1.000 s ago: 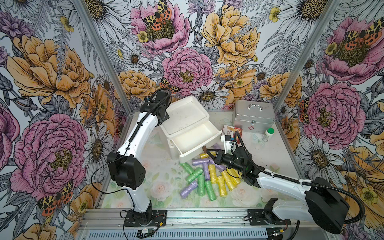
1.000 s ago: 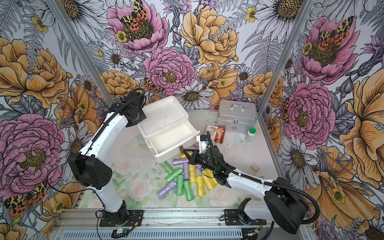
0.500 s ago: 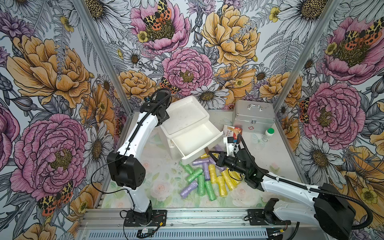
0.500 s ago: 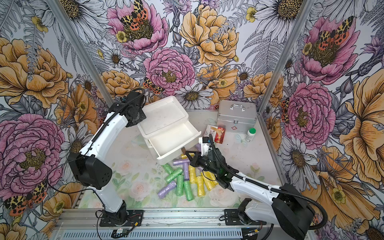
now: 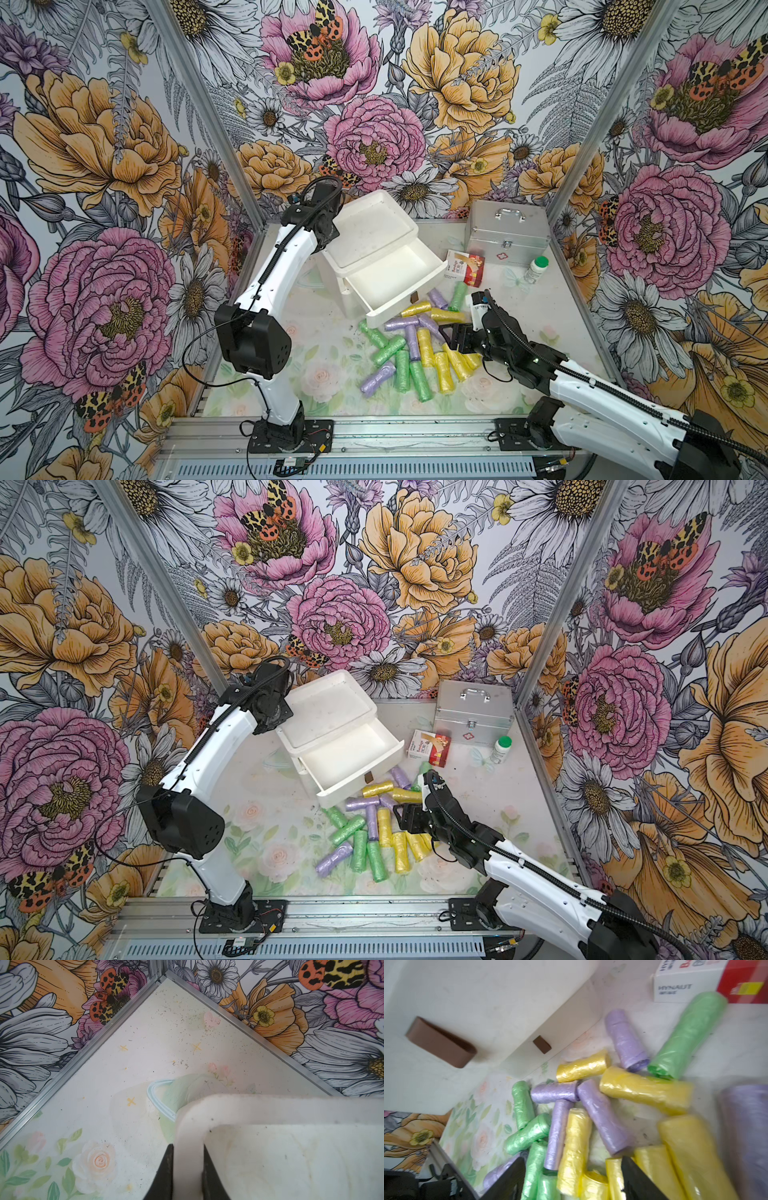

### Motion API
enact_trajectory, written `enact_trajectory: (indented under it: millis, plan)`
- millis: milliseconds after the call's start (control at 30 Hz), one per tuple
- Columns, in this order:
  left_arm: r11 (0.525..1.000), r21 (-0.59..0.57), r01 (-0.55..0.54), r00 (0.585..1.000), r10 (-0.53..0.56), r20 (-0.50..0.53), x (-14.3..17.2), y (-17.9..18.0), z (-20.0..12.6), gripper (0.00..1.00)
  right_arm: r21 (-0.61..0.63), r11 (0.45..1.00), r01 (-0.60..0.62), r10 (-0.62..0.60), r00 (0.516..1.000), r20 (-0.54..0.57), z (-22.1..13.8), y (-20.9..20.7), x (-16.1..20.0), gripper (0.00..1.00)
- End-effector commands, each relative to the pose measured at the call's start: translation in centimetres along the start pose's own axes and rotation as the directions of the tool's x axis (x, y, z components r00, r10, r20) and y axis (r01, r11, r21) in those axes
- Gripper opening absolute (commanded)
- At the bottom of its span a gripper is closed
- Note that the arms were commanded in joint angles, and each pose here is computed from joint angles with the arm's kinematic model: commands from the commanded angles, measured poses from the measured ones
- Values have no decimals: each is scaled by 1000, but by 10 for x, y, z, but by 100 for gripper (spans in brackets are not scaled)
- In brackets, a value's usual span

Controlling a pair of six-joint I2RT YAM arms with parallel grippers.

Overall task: Sort the rolls of trash bags by color and place them into the drawer
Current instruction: Pick up the roll of trash bags from the center of the board.

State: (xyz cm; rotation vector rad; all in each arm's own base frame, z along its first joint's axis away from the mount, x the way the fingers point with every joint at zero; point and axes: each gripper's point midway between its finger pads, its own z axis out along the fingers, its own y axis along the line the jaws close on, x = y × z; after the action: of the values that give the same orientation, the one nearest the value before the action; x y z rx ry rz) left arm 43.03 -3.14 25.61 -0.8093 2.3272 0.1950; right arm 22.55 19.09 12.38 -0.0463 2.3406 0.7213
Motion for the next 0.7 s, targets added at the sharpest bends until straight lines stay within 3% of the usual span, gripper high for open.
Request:
enact_trajectory:
  millis: [0,267,667]
  plan:
    - [997,-5,74,993,-74,-94,26,-9,30,0,177,983,40,-23,995,-97,-4,-39,16,73]
    - [998,-9,66,992,-66,-108,29,-6,33,0,294,951,93,-47,986,-161,8,-66,16,68]
    - [998,-14,57,990,-59,-130,37,-5,37,0,343,933,105,-41,981,-188,15,-91,-1,61]
